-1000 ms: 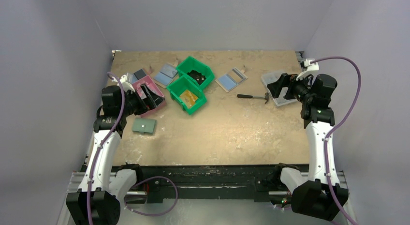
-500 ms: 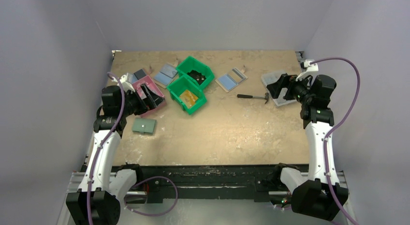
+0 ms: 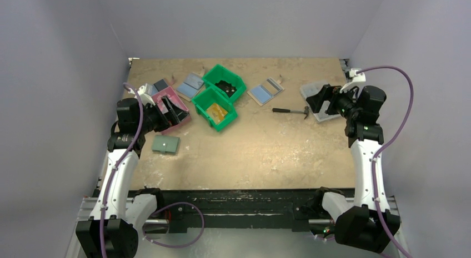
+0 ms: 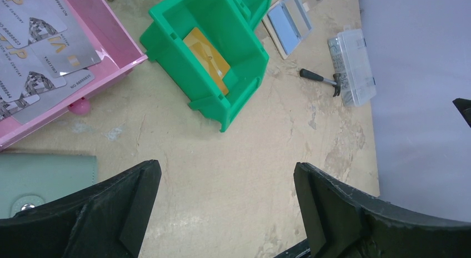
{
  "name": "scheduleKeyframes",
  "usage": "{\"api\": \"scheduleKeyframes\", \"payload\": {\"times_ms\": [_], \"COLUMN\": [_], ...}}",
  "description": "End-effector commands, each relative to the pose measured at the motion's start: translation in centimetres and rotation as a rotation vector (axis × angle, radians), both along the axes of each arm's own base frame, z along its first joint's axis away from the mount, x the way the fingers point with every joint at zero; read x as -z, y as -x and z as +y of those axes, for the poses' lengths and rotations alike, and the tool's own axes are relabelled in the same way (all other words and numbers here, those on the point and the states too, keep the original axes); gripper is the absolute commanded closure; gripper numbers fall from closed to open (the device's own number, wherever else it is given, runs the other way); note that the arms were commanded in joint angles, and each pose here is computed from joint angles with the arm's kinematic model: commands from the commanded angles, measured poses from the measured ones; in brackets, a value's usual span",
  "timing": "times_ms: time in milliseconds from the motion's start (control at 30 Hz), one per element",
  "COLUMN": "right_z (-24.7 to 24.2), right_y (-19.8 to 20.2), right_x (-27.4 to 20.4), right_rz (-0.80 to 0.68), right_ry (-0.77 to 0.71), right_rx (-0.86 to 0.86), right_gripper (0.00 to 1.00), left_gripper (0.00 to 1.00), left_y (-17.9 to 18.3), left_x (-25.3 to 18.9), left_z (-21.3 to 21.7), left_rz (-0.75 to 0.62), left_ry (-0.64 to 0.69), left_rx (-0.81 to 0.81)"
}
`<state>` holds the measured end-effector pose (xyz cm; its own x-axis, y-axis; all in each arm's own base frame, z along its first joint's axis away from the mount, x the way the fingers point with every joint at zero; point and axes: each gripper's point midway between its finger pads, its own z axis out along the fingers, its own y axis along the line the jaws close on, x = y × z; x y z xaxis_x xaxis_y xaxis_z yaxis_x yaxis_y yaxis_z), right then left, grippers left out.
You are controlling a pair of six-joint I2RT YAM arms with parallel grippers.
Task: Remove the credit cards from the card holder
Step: Reset both arms
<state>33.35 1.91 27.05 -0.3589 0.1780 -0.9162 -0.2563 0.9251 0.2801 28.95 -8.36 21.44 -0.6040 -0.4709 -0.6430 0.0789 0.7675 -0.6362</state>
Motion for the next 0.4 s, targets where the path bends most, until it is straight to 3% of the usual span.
{"api": "scheduleKeyframes", "payload": {"times_ms": [0, 367], "right_z": [0.33, 0.99], "right_y": [-0.18, 0.1], "right_x": [-0.65, -0.63], "right_rz": [-0.027, -0.035], "right_ry": [-0.016, -0.024], "right_rx": [-0.017, -0.058], "right_gripper": [0.01, 0.01], "left_gripper": [0.01, 0.01], "left_y": [-0.42, -0.63], "left_x": [-0.95, -1.58], "left_z": [-0.44, -0.86], "left_rz": [-0.045, -0.063], "left_ry": [0.015, 0.042], "left_rx": [0.023, 0.038]}}
